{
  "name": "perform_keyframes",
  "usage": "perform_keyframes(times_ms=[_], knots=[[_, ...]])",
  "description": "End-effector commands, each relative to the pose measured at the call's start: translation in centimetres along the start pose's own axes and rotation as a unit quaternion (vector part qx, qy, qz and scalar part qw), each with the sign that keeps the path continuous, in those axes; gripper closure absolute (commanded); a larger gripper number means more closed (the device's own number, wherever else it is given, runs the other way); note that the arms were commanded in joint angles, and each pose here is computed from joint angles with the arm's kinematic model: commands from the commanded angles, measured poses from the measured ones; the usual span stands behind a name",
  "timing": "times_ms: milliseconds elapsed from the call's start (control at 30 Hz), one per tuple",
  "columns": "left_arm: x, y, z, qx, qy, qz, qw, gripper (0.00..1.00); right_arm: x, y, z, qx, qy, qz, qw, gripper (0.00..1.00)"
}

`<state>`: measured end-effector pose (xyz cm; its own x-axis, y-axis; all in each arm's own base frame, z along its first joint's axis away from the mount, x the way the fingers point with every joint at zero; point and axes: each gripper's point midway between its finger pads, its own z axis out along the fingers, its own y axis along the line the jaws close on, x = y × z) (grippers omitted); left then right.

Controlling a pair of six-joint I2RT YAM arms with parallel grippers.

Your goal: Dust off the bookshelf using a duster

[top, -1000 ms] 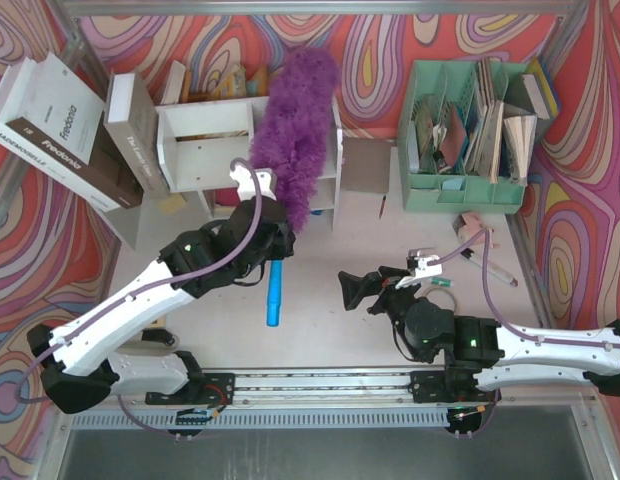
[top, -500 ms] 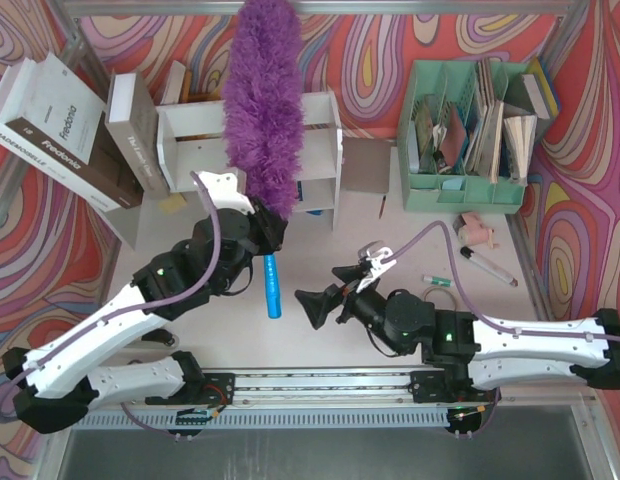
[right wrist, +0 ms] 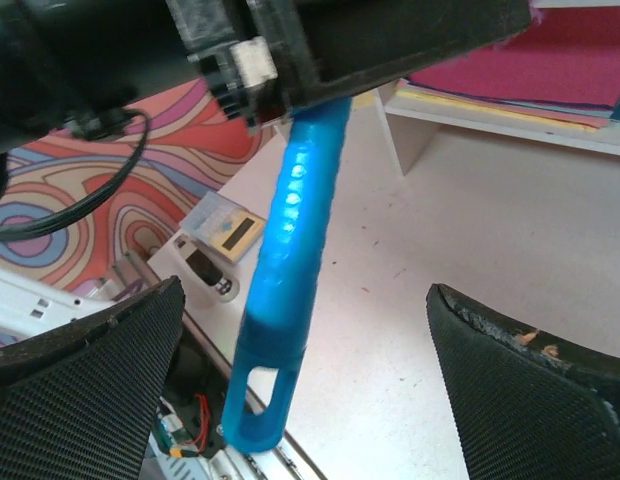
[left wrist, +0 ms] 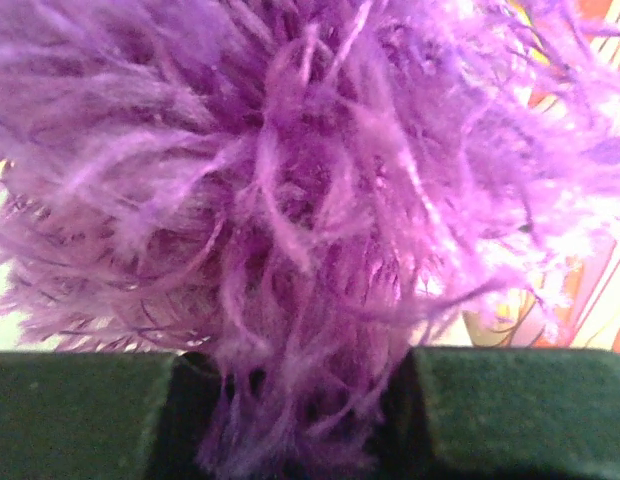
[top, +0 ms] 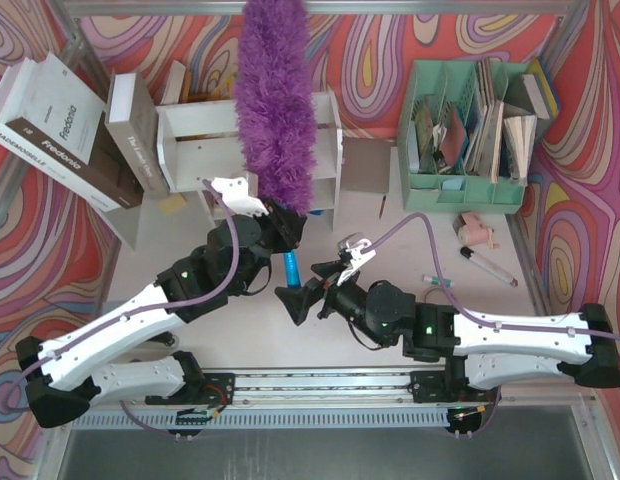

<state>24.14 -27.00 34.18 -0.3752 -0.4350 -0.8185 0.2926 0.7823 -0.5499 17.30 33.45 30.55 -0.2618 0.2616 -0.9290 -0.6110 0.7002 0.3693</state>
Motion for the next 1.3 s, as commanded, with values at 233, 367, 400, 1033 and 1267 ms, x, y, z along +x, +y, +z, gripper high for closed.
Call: perform_keyframes(times_ms=[233, 367, 400, 1033, 1267], knots=[[-1.3, -2.6, -1.2, 0.034, -0.063, -0.057, 0.996, 1.0, -1.2, -1.3, 2.2, 0.018, 0.002, 0.032, 0.999, 0.12], [-0.8, -3.0, -1.2, 0.041, -0.073, -0.064, 0.994, 1.0, -0.5, -0.9, 2.8, 0.016, 0.014, 0.028, 0.999, 0.15], [-0.7, -3.0, -1.2, 0.041, -0.074, -0.065, 0.994, 1.0, -0.5, -0.9, 2.8, 0.015, 0.014, 0.027, 0.999, 0.16], [-0.3, -3.7, -1.4, 0.067, -0.085, -0.113, 0.988, 1.0, -0.2, -1.2, 2.9, 0.016, 0.013, 0.02, 1.0, 0.61], [-0.5, -3.6, -1.4, 0.062, -0.086, -0.111, 0.988, 0.96, -0.3, -1.3, 2.6, 0.018, 0.014, 0.015, 1.0, 0.87]])
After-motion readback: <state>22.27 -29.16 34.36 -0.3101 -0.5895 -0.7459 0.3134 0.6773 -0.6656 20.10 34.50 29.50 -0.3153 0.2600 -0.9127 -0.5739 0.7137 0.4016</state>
